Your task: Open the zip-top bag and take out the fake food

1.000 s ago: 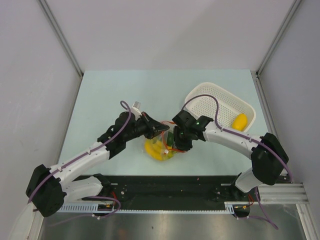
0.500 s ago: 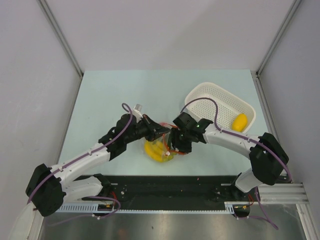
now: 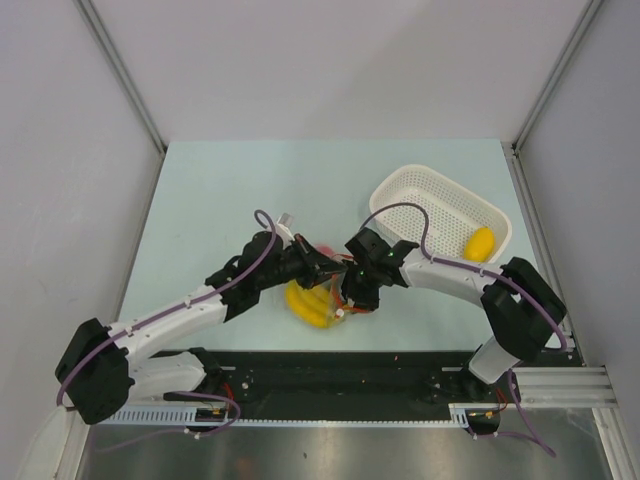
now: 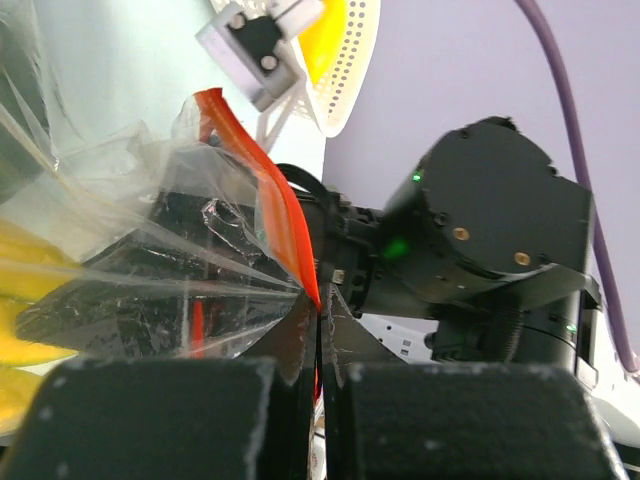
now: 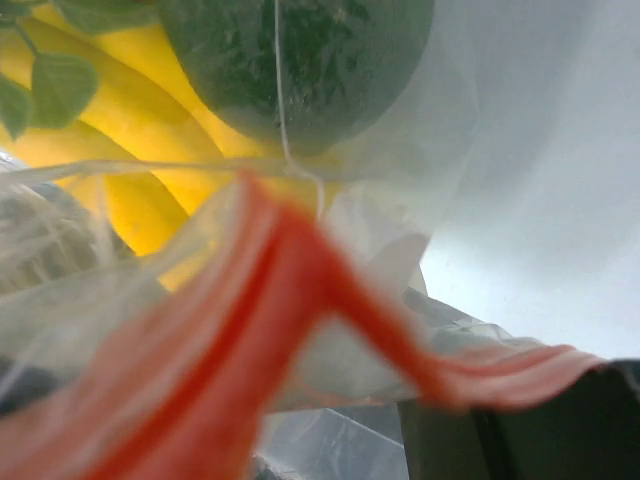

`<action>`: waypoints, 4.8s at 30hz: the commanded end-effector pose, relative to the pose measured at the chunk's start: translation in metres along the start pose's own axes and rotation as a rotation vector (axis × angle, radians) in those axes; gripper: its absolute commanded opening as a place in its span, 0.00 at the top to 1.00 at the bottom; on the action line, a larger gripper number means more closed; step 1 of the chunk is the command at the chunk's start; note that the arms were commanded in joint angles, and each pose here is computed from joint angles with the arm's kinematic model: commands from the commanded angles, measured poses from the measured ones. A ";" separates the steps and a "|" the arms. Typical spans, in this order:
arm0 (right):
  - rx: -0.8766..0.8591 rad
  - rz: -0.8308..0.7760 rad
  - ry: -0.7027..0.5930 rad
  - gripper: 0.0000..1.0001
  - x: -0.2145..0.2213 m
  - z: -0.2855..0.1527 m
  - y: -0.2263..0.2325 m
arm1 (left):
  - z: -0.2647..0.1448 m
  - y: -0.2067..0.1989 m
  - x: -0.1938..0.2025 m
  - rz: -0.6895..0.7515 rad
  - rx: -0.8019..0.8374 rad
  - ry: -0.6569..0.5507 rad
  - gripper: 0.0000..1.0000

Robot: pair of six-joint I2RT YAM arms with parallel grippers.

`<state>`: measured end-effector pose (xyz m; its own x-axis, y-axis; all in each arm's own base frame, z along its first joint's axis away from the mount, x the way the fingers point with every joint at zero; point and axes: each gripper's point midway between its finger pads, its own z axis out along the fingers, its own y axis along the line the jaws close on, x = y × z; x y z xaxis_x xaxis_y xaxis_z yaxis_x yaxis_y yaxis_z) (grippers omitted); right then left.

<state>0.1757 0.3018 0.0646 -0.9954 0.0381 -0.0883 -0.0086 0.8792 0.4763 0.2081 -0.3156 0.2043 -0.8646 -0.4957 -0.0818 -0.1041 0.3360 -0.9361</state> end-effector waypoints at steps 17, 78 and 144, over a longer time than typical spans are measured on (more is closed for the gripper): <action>-0.171 -0.068 -0.106 1.00 -0.005 -0.052 0.038 | -0.023 -0.004 0.002 0.097 0.004 -0.040 1.00; -0.042 0.002 -0.501 1.00 -0.109 -0.235 -0.060 | -0.027 0.048 -0.079 0.377 -0.247 -0.059 1.00; -0.151 -0.341 -0.464 0.64 -0.033 -0.110 0.055 | -0.014 -0.030 -0.014 0.256 0.005 0.080 1.00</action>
<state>0.1832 0.2749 0.1761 -0.8412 -0.0756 -0.5354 -0.3421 0.8412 0.4188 0.2056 -0.2971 0.2125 -0.9120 -0.2930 -0.2870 0.1107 0.4979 -0.8601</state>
